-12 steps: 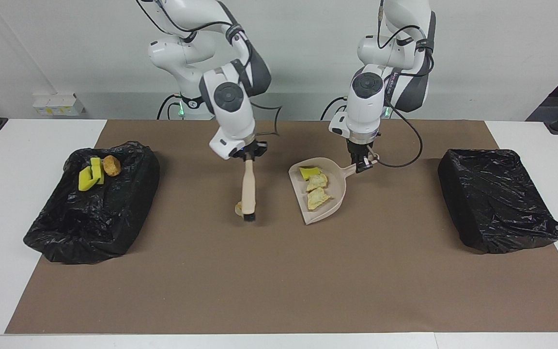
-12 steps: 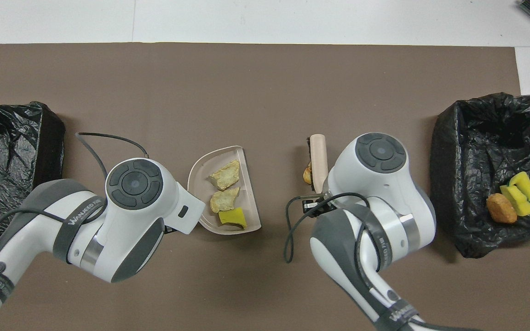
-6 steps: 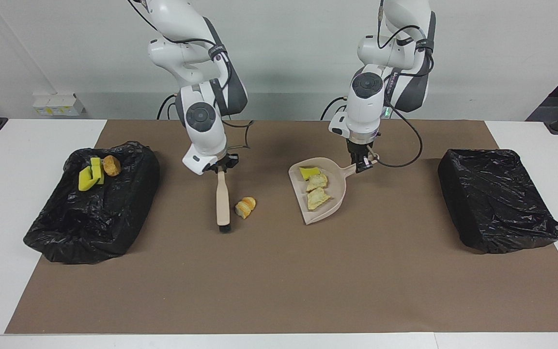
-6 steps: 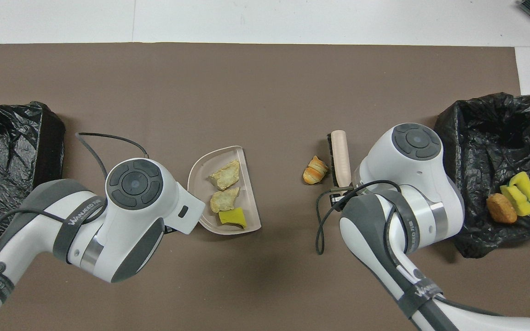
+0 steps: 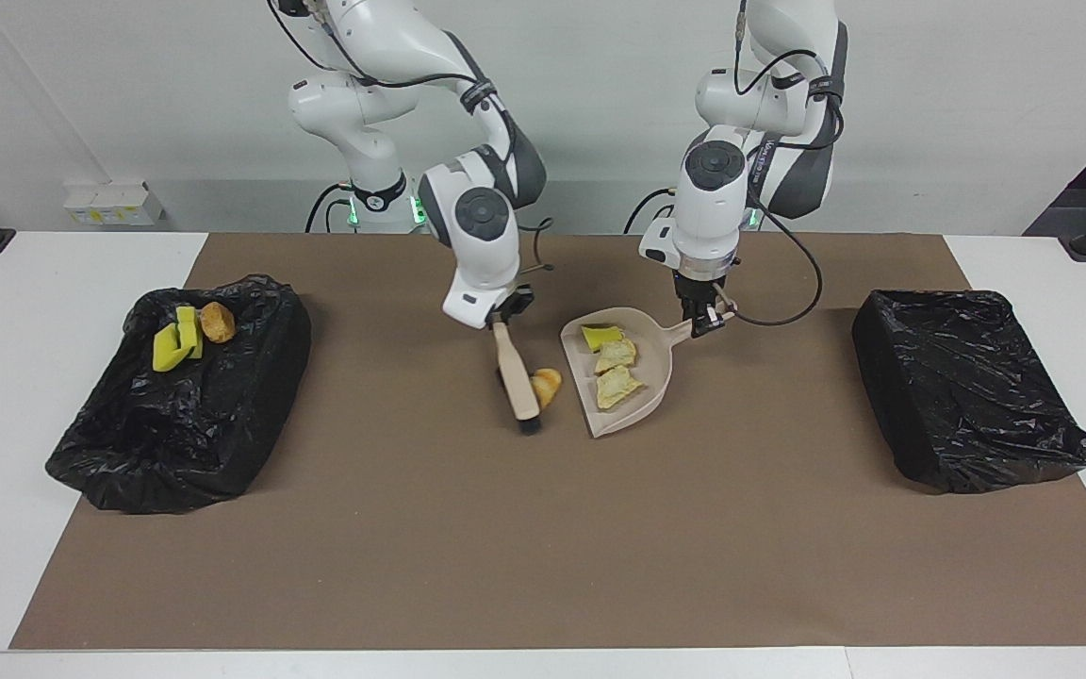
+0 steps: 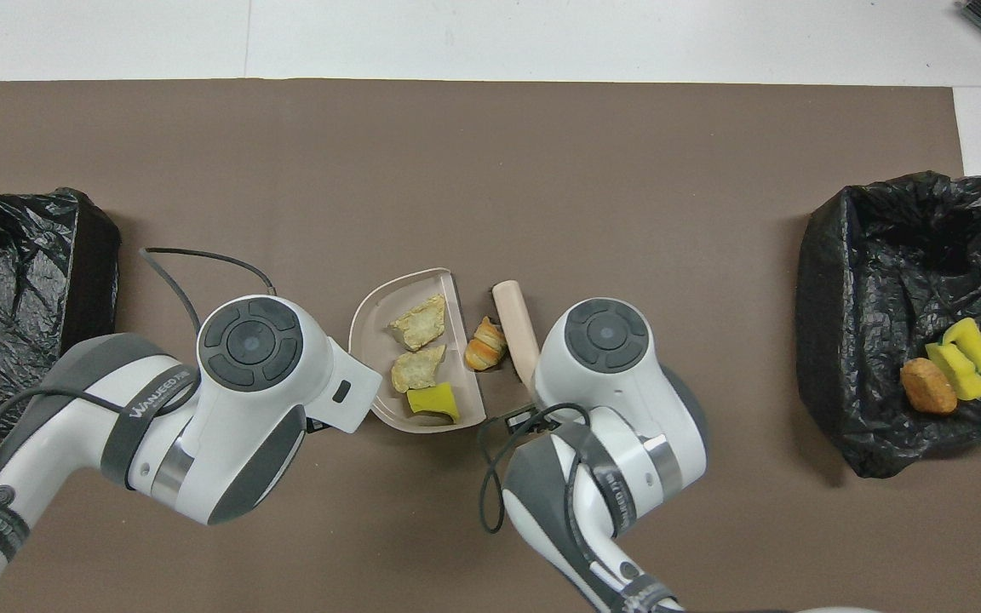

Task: Sweep and dump trash in bin
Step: 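Sweep the last potato chunk into the dustpan with the right gripper's brush, then lift the dustpan toward the nearer bin with the left gripper while the right withdraws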

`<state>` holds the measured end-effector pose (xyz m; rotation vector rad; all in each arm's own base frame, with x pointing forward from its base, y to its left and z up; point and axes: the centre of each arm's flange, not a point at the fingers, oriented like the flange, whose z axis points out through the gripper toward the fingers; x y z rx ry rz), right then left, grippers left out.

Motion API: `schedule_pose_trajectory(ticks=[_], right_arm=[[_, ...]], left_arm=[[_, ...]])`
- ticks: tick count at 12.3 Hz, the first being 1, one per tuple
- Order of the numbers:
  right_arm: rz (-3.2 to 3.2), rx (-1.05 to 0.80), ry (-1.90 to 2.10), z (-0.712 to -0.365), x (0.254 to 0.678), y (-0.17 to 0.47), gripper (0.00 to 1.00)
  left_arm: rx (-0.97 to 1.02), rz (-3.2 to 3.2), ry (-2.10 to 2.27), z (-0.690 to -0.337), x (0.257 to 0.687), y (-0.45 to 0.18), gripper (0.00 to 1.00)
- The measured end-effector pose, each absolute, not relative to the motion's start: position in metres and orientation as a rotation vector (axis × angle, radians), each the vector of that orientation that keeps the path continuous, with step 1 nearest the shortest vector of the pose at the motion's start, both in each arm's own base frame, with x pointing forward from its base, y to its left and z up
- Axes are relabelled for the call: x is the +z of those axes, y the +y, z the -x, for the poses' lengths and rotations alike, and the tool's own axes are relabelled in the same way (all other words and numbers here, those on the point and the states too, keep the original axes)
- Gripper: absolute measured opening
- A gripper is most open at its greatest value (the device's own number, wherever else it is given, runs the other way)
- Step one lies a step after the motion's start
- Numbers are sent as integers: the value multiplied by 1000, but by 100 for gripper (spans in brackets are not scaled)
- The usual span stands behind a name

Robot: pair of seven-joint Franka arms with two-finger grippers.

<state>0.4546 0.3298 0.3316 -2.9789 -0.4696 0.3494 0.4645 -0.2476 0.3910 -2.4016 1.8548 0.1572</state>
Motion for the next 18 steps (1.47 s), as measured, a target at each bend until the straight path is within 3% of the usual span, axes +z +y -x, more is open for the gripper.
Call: schedule_pose_trajectory(ticks=[5, 11, 15, 18], right_arm=[[2856, 360, -404, -439, 344, 369, 26], [2878, 427, -340, -458, 379, 323, 26], [2956, 421, -320, -442, 416, 316, 26], [3009, 444, -205, -422, 413, 326, 26]], left_arm=[[162, 2487, 1797, -462, 387, -248, 31], [134, 2547, 1745, -462, 388, -251, 31], [116, 2630, 1647, -465, 388, -249, 31], [86, 2745, 1496, -479, 392, -227, 31]])
